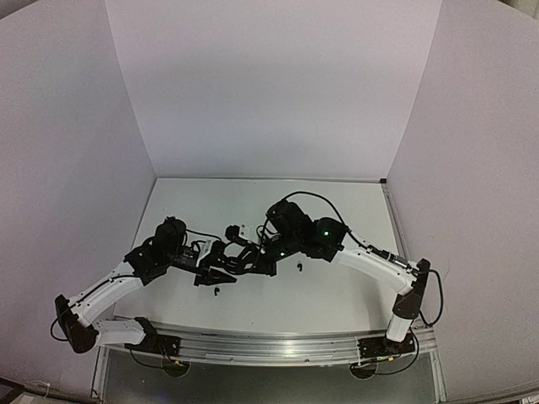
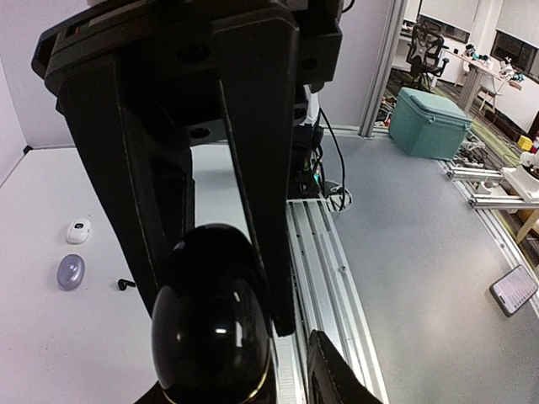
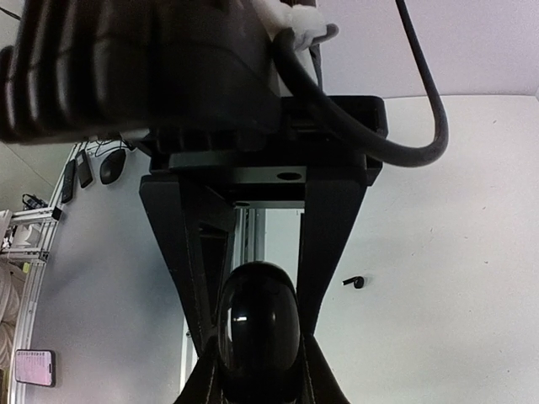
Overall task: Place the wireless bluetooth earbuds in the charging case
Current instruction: Pass from the left arm to the right, then pass from the right arm to the left
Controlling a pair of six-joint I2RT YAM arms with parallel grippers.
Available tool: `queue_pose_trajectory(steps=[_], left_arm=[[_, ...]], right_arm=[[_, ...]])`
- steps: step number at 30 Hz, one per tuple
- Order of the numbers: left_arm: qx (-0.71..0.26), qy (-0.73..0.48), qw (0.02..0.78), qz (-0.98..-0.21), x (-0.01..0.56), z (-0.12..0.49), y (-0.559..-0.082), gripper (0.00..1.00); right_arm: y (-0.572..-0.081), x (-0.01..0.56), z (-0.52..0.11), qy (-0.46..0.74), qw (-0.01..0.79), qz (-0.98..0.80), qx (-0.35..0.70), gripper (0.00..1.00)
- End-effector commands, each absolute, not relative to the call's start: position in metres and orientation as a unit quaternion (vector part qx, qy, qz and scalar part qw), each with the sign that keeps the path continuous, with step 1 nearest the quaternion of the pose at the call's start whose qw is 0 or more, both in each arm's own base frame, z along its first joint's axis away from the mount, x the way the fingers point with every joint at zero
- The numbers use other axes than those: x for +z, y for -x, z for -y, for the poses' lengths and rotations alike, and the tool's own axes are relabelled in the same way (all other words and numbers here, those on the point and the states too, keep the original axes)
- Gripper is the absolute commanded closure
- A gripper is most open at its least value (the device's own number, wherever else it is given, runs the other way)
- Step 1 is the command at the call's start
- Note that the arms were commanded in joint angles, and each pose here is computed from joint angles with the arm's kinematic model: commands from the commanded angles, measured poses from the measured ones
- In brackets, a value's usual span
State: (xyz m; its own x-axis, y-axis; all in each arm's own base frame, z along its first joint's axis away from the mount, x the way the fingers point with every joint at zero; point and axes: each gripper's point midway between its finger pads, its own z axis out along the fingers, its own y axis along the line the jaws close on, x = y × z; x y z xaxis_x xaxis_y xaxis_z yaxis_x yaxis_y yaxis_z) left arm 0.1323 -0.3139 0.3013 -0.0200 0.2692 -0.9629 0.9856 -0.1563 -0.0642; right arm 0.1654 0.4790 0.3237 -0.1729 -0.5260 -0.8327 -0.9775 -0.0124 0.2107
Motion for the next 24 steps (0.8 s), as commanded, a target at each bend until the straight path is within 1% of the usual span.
queue_pose_trajectory(steps=[1, 7, 14, 24], left_arm=[[-0.482, -0.62, 0.371, -0.496, 0.318, 0.311, -0.119, 0.63], [-0.481, -0.621, 0.366, -0.499, 0.318, 0.312, -0.121, 0.7], [-0.478, -0.619, 0.366, -0.504, 0.318, 0.313, -0.123, 0.71], [-0.476, -0.608, 0.358, -0.524, 0.316, 0.315, -0.129, 0.69]], right_arm=[[-0.175, 0.325, -0.475, 0.589, 0.287, -0.656, 0.376, 1.0], [-0.175, 0.323, -0.477, 0.593, 0.29, -0.657, 0.364, 1.0], [-0.177, 0.318, -0.478, 0.594, 0.293, -0.664, 0.347, 1.0], [-0.181, 0.312, -0.483, 0.591, 0.289, -0.677, 0.33, 1.0]])
